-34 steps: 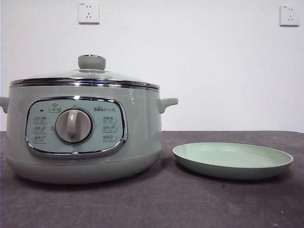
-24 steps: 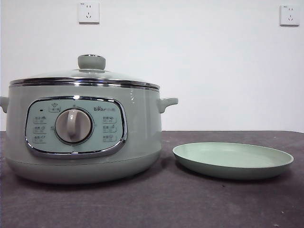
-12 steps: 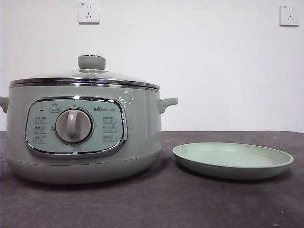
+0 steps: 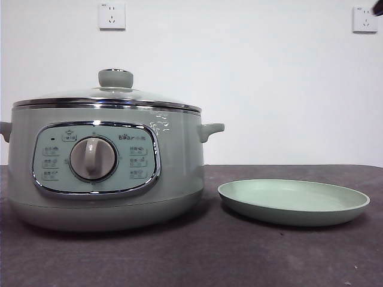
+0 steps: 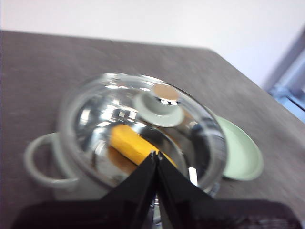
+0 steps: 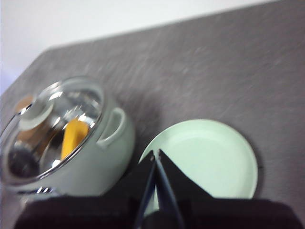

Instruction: Take the corn out from the steamer,put the corn on the plate,close the lid

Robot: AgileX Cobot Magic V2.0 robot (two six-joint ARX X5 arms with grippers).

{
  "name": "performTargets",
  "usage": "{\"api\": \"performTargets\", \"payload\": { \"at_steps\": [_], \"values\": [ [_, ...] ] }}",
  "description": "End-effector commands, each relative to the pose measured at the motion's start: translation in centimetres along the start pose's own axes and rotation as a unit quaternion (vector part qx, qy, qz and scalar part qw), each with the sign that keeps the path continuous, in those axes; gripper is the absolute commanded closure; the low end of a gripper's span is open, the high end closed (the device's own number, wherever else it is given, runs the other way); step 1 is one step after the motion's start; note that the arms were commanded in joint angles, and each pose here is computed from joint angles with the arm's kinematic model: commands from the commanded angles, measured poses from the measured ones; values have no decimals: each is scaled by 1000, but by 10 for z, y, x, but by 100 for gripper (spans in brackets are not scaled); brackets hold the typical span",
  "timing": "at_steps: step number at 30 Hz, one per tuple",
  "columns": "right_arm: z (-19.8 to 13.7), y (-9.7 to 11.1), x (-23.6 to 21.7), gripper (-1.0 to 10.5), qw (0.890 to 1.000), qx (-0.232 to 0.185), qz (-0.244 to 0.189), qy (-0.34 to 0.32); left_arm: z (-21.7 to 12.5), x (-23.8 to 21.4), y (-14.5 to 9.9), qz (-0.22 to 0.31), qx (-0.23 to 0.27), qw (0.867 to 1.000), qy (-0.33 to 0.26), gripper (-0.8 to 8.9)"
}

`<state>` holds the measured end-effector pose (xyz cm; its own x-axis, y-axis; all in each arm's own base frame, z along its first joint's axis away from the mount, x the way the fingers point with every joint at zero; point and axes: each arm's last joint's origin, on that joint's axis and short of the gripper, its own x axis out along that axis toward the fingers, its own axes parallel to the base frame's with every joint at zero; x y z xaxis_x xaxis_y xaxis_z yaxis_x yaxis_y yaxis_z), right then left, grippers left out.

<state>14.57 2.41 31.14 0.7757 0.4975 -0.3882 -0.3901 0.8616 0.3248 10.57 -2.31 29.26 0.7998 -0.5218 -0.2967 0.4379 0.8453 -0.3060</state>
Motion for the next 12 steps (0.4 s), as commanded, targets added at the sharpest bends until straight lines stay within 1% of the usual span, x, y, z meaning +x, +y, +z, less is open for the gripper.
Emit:
{"api": "performTargets", "payload": {
  "at_steps": [1,3,5,6,7,9,10,12],
  "values": [
    [8,-2,10,882,999,-23,30,31,15,8,0,-29,19,999,35,817],
    [11,-3,16,771,998,-21,47,45,24,14,1,-37,18,998,54,812],
    [14,-5,22,644,997,-16,44,54,32,20,2,-45,16,997,68,791],
    [14,-7,24,581,997,-13,43,59,35,23,2,-46,14,996,72,723],
    [14,-8,26,532,997,-10,43,63,38,26,3,-46,13,996,75,620],
    [13,-9,29,501,997,-6,42,69,43,31,4,-44,11,996,78,453],
    [13,-10,30,501,997,-5,42,71,45,33,5,-41,8,996,79,416],
    [13,-10,31,503,997,-4,41,72,49,39,6,-42,10,996,78,405]
  ]
}}
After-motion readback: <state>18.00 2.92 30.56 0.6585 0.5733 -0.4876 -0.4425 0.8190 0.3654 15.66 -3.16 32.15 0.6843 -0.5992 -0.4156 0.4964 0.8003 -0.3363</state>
